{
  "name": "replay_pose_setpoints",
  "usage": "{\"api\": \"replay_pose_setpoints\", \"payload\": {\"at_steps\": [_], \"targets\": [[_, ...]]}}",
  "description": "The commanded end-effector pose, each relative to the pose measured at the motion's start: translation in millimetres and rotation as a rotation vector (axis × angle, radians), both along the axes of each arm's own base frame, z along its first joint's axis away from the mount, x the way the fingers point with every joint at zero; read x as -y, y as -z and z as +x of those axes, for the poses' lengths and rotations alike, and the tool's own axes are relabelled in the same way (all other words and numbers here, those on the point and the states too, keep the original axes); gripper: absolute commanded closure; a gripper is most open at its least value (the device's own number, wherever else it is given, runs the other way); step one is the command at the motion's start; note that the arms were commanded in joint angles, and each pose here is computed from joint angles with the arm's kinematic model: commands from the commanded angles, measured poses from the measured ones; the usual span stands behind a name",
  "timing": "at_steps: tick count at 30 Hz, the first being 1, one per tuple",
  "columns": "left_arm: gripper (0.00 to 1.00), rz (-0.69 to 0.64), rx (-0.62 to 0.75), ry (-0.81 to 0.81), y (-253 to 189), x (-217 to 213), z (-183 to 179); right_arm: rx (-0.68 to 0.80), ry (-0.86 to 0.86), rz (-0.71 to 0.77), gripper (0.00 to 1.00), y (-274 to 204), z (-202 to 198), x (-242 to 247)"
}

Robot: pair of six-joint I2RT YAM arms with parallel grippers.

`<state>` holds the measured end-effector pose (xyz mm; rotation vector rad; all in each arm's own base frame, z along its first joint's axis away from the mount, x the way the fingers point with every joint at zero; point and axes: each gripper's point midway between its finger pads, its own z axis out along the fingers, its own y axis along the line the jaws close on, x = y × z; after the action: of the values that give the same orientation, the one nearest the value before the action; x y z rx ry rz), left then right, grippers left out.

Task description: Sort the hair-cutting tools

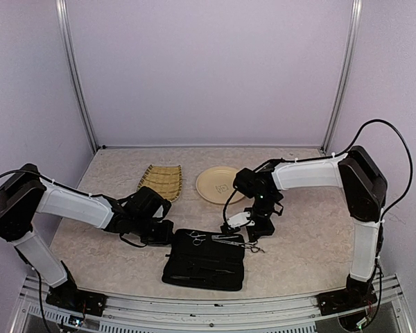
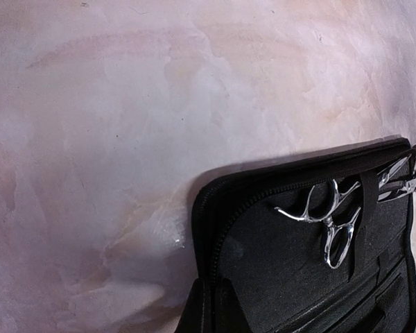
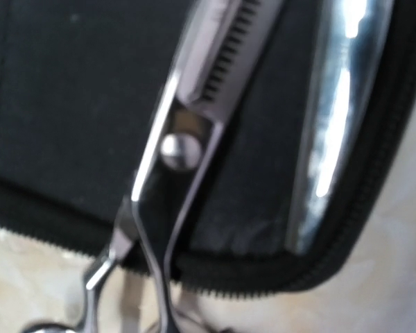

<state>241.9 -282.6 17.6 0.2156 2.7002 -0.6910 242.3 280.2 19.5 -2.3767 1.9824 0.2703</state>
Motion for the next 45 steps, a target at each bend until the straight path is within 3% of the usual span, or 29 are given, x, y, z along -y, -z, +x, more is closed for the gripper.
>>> {"api": "replay_pose_setpoints", "payload": {"at_steps": [1, 13, 45], "targets": [[1.00, 0.024, -0.022, 0.021, 12, 2, -4, 0.030, -0.044, -0.022, 1.00, -9, -5, 3], [1.00, 0.003, 0.020, 0.012, -6, 4, -2, 0.136, -0.286, -0.164, 1.00, -28, -17, 4], [1.00, -0.016, 0.042, 0.033, -15, 12, -4, 0.171, -0.356, -0.302, 1.00, -23, -12, -15]]}}
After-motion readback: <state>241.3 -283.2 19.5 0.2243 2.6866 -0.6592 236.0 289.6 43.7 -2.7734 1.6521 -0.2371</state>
